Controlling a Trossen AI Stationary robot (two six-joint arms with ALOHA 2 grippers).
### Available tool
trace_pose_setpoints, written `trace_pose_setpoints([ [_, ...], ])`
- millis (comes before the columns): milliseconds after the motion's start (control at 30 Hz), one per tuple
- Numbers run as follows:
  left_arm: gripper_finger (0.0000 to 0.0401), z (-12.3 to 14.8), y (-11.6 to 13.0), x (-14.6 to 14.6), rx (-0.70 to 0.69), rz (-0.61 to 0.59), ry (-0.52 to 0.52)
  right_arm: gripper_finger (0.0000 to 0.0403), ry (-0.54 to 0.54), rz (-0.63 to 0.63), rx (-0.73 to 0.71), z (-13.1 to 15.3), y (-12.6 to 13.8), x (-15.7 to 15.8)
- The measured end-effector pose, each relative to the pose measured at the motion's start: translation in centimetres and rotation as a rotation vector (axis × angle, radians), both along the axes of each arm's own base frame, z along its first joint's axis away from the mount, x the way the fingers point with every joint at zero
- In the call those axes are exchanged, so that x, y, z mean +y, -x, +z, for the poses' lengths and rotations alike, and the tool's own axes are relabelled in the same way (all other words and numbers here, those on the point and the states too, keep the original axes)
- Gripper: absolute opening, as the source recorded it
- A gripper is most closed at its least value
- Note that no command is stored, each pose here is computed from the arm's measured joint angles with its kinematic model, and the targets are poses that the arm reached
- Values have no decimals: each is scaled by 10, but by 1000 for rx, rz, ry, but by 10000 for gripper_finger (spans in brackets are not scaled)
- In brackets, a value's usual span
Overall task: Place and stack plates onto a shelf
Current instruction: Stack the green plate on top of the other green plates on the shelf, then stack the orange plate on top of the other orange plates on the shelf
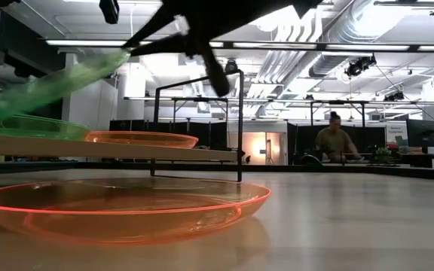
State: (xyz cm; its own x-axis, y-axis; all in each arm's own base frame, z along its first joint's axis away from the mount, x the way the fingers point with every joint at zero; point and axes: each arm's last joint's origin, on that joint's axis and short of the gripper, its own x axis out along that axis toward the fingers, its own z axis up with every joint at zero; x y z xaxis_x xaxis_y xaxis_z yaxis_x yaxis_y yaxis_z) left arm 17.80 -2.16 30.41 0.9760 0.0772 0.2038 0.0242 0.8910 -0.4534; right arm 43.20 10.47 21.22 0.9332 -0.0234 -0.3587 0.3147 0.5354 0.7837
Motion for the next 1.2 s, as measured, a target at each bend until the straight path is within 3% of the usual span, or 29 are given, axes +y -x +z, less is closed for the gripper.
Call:
trace_pose_setpoints([
  [167, 0, 0, 0, 0, -1, 0, 1, 0, -9, 8, -4, -7, -16, 1],
  [567, 0, 0, 0, 0, -1, -4, 0, 9, -35, -10, -21, -8, -20, -11],
  [700, 0, 0, 0, 0, -1, -4, -1, 52, -36, 24, -39, -6, -22, -12],
  [933, 0, 0, 0, 0, 0, -2, -9, 169, -15, 42, -43, -6, -22, -14],
  [1067, 0, 0, 0, 0, 0, 1, -9, 205, 1, 155, -74, 0, -24, -20],
  [1200, 0, 0, 0, 0, 1, 9, -8, 212, 5, 339, -63, 11, -19, -23],
])
